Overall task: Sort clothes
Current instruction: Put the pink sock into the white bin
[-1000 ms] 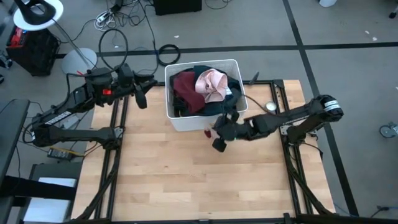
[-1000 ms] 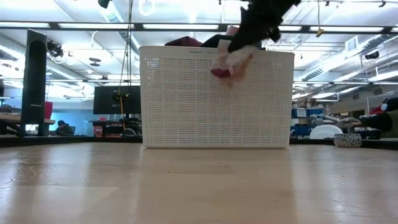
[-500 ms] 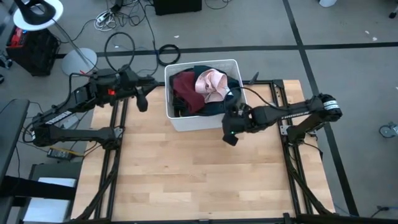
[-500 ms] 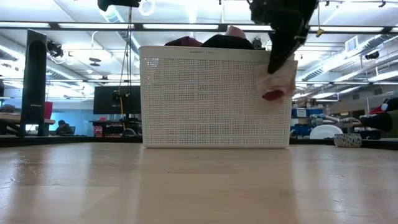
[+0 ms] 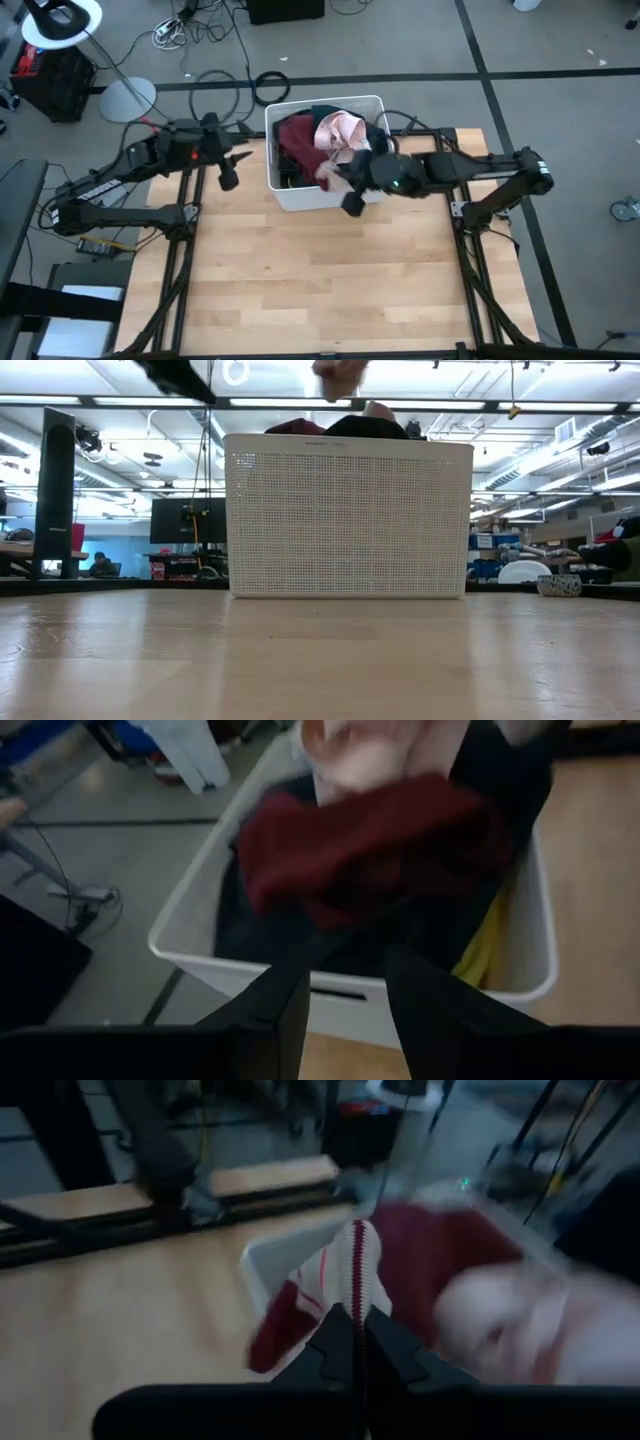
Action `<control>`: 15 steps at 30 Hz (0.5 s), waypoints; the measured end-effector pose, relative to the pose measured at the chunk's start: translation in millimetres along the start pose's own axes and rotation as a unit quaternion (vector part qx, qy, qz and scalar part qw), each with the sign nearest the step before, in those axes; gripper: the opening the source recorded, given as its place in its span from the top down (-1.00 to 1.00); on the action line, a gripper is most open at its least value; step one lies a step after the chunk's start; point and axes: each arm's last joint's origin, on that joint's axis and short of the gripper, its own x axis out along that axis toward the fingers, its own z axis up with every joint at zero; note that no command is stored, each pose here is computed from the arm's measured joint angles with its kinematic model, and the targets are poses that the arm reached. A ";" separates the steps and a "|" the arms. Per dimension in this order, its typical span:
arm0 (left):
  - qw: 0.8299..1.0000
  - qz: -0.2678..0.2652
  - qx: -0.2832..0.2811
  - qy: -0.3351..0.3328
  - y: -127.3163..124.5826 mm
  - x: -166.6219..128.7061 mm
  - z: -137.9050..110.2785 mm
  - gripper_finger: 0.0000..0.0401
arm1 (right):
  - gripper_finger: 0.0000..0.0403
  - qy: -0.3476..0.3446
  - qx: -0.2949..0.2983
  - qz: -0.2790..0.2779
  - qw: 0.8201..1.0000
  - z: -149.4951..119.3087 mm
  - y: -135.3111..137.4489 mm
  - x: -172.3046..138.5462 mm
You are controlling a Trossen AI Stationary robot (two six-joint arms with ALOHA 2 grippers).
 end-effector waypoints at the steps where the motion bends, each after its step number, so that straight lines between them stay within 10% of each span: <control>1: 1.000 -0.002 -0.005 0.003 -2.2 4.1 -6.0 0.31 | 0.99 -0.010 -0.013 -0.005 1.000 7.4 -1.2 5.8; 15: 0.992 -0.003 -0.044 -0.114 -15.7 -5.9 -55.2 0.31 | 0.99 0.023 -0.008 0.000 1.000 25.1 -88.5 125.9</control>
